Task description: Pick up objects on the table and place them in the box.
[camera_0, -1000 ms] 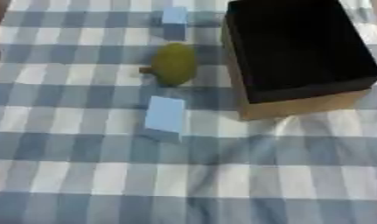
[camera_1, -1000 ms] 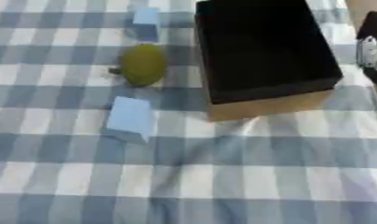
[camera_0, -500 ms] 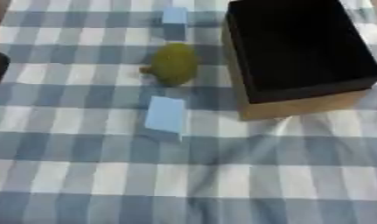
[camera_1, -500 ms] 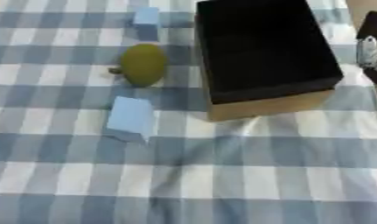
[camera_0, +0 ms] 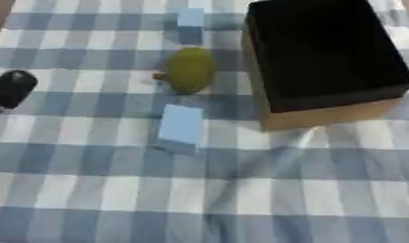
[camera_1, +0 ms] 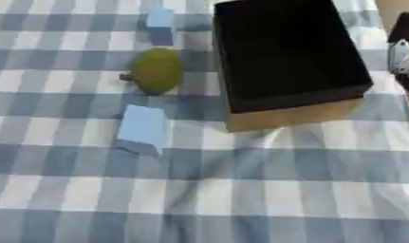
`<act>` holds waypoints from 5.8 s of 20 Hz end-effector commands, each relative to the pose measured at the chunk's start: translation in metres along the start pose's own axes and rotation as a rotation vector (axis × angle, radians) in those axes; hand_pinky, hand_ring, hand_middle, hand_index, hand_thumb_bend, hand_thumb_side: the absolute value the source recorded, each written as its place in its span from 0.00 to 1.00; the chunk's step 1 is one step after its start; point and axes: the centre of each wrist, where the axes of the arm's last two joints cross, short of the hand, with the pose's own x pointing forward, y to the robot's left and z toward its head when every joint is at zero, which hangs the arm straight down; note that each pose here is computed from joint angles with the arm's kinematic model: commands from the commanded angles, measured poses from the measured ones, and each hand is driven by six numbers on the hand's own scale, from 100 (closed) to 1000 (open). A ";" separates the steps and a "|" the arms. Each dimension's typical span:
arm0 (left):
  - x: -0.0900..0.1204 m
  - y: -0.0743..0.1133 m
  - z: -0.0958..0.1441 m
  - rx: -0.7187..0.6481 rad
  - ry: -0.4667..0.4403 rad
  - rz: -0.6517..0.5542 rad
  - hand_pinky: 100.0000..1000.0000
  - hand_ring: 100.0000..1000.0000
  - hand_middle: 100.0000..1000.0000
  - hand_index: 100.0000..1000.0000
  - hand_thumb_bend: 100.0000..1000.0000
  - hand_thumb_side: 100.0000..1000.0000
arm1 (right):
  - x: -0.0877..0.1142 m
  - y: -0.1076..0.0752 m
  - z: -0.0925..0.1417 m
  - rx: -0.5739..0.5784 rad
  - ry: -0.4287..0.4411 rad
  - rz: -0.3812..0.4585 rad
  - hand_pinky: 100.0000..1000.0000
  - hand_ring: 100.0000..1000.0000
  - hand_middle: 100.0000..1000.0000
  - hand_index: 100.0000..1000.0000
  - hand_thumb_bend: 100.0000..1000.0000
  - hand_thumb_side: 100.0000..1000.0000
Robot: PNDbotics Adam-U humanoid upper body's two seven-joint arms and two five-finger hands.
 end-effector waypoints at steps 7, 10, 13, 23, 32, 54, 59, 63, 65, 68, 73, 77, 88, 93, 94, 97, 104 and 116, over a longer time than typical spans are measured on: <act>0.021 -0.005 -0.039 -0.186 -0.062 0.000 0.88 0.86 0.81 0.91 0.33 0.63 | 0.001 -0.006 -0.006 0.030 -0.036 0.011 0.88 0.93 0.63 0.89 0.00 0.39; 0.030 -0.009 -0.054 -0.237 -0.082 0.012 0.91 0.88 0.82 0.92 0.37 0.61 | 0.001 -0.006 -0.005 0.038 -0.034 0.010 0.88 0.93 0.63 0.89 0.00 0.39; 0.040 -0.010 -0.071 -0.278 -0.107 0.032 0.93 0.89 0.82 0.92 0.40 0.57 | 0.001 -0.006 -0.004 0.043 -0.031 0.011 0.88 0.93 0.63 0.89 0.00 0.39; 0.069 -0.021 -0.107 -0.469 -0.151 0.038 0.94 0.90 0.82 0.92 0.50 0.47 | 0.001 -0.006 -0.003 0.048 -0.022 0.011 0.88 0.93 0.62 0.89 0.00 0.40; 0.074 -0.031 -0.111 -0.655 -0.105 -0.005 0.96 0.91 0.81 0.94 0.48 0.17 | 0.001 -0.005 0.000 0.050 -0.008 0.009 0.88 0.94 0.61 0.89 0.00 0.41; 0.051 -0.048 -0.128 -0.664 0.176 0.000 0.95 0.90 0.80 0.93 0.57 0.34 | 0.003 0.001 0.007 0.080 0.029 -0.033 0.88 0.95 0.58 0.89 0.00 0.41; 0.032 -0.068 -0.134 -0.661 0.229 0.004 0.94 0.89 0.79 0.92 0.57 0.34 | 0.004 0.002 0.007 0.085 0.032 -0.047 0.88 0.95 0.58 0.89 0.00 0.41; 0.018 -0.082 -0.137 -0.673 0.262 0.010 0.93 0.87 0.79 0.91 0.57 0.34 | 0.005 0.003 0.008 0.086 0.039 -0.055 0.88 0.96 0.58 0.89 0.00 0.41; 0.013 -0.088 -0.138 -0.682 0.272 0.013 0.93 0.87 0.78 0.91 0.57 0.34 | 0.005 0.004 0.008 0.087 0.042 -0.059 0.88 0.96 0.57 0.89 0.00 0.41; 0.007 -0.095 -0.138 -0.696 0.283 0.017 0.92 0.86 0.78 0.90 0.58 0.34 | 0.005 0.004 0.009 0.086 0.047 -0.064 0.88 0.96 0.57 0.89 0.00 0.41; 0.001 -0.102 -0.137 -0.724 0.289 0.018 0.91 0.85 0.77 0.89 0.58 0.34 | 0.006 0.005 0.009 0.081 0.055 -0.069 0.88 0.97 0.57 0.89 0.00 0.41; -0.002 -0.108 -0.136 -0.749 0.287 0.024 0.90 0.84 0.76 0.88 0.59 0.35 | 0.006 0.006 0.010 0.078 0.061 -0.073 0.88 0.97 0.57 0.89 0.00 0.41; -0.013 -0.133 -0.136 -0.798 0.318 0.018 0.83 0.79 0.70 0.83 0.52 0.37 | 0.007 0.008 0.013 0.072 0.079 -0.091 0.88 0.98 0.56 0.89 0.00 0.41; -0.016 -0.141 -0.136 -0.767 0.326 0.026 0.75 0.70 0.59 0.74 0.30 0.33 | 0.007 0.008 0.014 0.070 0.090 -0.098 0.88 0.98 0.56 0.89 0.00 0.41; -0.015 -0.141 -0.135 -0.756 0.325 0.030 0.74 0.70 0.58 0.73 0.28 0.34 | 0.007 0.008 0.015 0.071 0.091 -0.098 0.88 0.98 0.56 0.89 0.00 0.41; -0.008 -0.132 -0.134 -0.718 0.299 0.036 0.70 0.65 0.53 0.69 0.10 0.35 | 0.006 0.008 0.017 0.076 0.097 -0.097 0.89 0.98 0.56 0.89 0.00 0.41; 0.035 -0.068 -0.125 -0.637 0.177 0.025 0.70 0.66 0.55 0.70 0.05 0.32 | 0.005 0.007 0.022 0.086 0.114 -0.083 0.89 0.98 0.56 0.89 0.00 0.41; 0.080 -0.002 -0.139 -0.466 0.092 -0.034 0.70 0.66 0.55 0.71 0.00 0.28 | 0.005 0.006 0.018 0.076 0.096 -0.079 0.89 0.97 0.56 0.89 0.00 0.41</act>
